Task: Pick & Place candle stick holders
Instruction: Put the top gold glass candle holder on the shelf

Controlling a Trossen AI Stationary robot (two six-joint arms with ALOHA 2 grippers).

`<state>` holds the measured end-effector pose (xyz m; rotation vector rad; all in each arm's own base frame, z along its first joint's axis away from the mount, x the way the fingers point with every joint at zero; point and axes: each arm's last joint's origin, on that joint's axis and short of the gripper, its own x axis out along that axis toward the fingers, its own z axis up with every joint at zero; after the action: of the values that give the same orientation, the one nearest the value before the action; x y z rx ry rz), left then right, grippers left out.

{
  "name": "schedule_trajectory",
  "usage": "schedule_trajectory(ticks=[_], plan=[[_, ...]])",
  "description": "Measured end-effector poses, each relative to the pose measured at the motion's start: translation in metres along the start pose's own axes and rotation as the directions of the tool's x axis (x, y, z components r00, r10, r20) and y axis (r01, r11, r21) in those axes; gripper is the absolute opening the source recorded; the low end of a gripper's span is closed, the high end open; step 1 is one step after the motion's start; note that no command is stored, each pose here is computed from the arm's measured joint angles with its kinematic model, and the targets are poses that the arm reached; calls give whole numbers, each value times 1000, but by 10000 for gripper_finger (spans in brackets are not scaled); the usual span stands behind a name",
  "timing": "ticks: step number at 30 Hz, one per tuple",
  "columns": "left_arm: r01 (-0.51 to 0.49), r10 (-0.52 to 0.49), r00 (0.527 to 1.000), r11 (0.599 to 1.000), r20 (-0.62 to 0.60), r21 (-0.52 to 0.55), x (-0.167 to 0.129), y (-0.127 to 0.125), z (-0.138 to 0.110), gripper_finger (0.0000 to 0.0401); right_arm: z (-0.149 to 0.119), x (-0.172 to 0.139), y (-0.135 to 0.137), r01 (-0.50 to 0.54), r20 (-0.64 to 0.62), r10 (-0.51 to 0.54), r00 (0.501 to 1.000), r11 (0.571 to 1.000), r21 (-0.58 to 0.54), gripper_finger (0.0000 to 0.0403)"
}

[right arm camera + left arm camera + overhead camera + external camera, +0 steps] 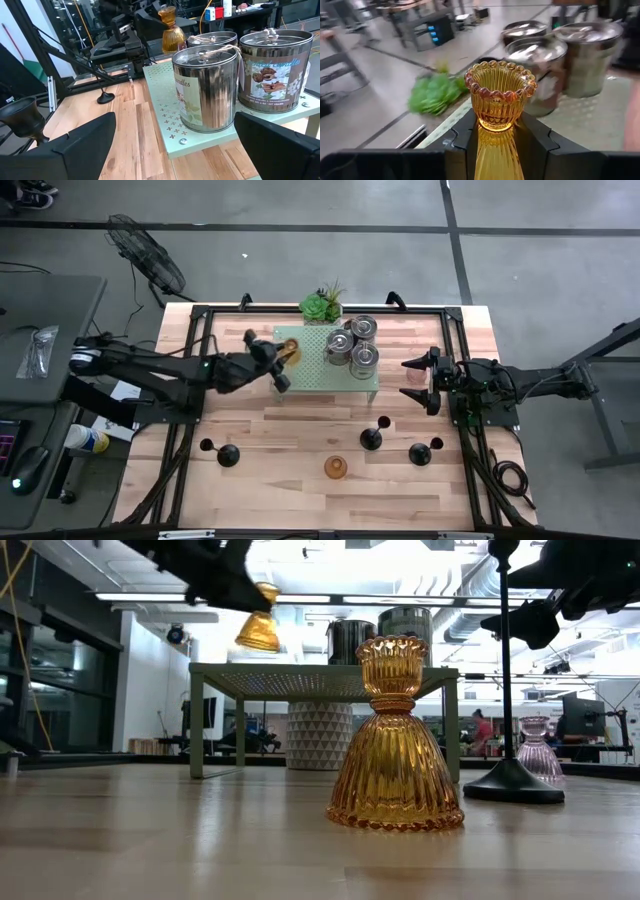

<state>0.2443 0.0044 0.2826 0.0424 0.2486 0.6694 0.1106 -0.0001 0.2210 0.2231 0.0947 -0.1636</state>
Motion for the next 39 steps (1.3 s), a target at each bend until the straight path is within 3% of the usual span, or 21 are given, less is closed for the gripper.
schedule_trajectory(ticks=[4,11,17,39], plan=[[51,-51,999,999,-6,1,22,-1,0,97,0,0,0,0,0,0,1000,1000,0,400],[-14,14,1000,1000,-20,-14,49,4,-1,97,0,0,0,0,1,0,1000,1000,0,400],[-1,0,1000,999,-18,-33,67,7,-4,97,0,0,0,0,0,0,1000,1000,0,400],[-13,14,1000,997,13,-82,103,24,-16,97,0,0,0,0,0,0,1000,1000,0,400]])
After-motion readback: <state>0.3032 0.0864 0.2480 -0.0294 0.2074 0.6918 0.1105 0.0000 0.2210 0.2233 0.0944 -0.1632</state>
